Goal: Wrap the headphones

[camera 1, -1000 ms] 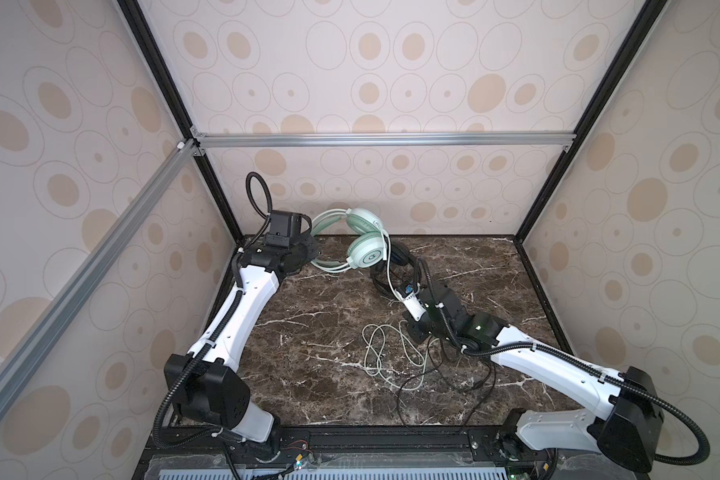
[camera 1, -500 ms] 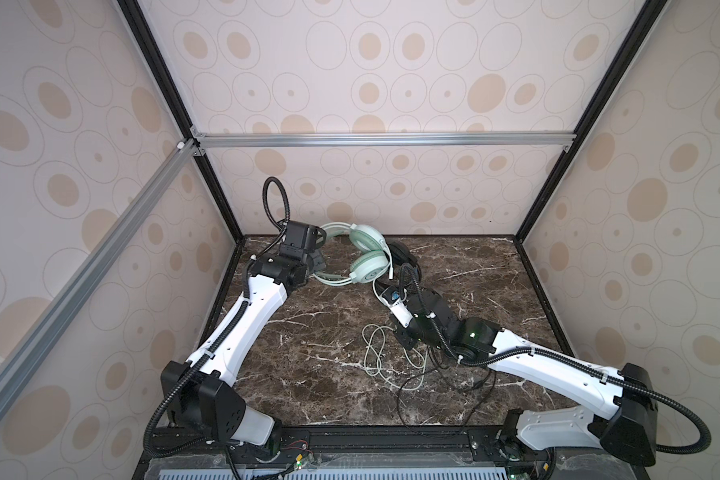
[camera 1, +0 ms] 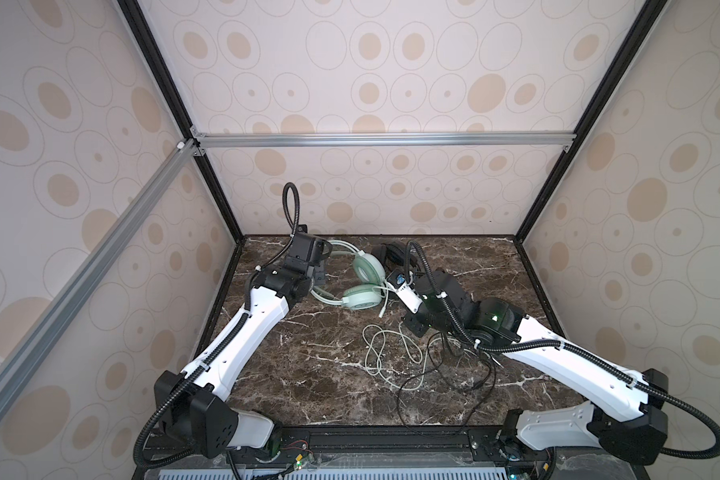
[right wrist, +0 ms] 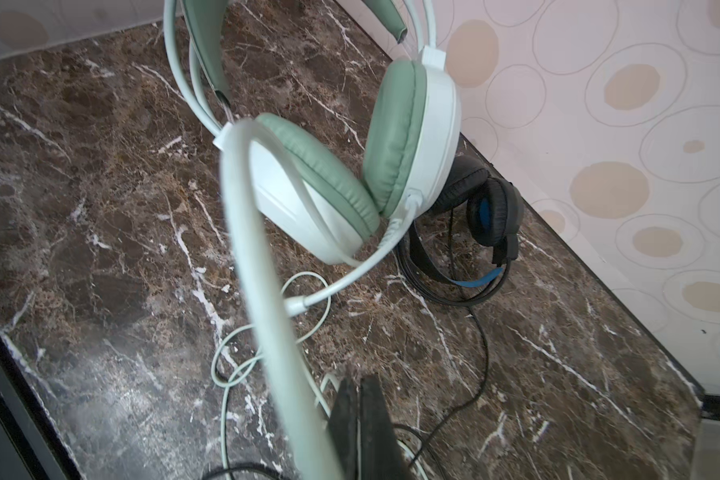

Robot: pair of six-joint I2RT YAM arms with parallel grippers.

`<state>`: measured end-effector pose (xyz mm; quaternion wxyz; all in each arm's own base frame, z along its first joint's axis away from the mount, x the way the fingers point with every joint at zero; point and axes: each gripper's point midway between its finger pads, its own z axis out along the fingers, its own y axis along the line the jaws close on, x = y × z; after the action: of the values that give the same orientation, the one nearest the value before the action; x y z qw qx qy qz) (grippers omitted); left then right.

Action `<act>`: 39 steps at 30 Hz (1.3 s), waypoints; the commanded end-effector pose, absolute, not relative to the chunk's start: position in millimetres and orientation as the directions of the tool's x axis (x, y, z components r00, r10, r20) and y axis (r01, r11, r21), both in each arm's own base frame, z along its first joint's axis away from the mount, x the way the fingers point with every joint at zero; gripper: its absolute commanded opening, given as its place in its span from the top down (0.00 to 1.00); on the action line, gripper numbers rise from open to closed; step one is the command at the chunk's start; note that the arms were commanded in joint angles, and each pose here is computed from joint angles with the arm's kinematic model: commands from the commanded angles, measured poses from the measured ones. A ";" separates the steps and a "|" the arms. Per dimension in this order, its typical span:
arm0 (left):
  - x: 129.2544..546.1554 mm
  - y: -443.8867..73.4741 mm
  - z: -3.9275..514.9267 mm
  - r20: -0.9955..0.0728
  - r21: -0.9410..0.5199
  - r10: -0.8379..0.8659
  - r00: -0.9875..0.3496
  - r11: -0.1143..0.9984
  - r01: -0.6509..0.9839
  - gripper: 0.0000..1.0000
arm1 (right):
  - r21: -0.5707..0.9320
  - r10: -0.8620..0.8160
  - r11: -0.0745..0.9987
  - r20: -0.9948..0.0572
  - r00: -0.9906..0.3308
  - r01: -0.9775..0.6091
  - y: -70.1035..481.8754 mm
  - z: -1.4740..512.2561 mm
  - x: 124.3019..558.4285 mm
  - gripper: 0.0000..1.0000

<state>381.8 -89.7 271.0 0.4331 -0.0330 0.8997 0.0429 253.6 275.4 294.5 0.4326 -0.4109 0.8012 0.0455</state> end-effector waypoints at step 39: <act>332.0 -199.1 371.0 -0.913 -0.308 -0.078 -0.399 0.774 0.553 1.00 | 0.043 -0.343 0.714 -0.848 -0.403 -0.699 274.4 332.9 379.6 0.74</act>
<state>335.9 -180.6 312.0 0.4800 0.1452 0.8346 -0.2279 382.1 274.3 305.4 0.4080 -0.3355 0.8340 0.1597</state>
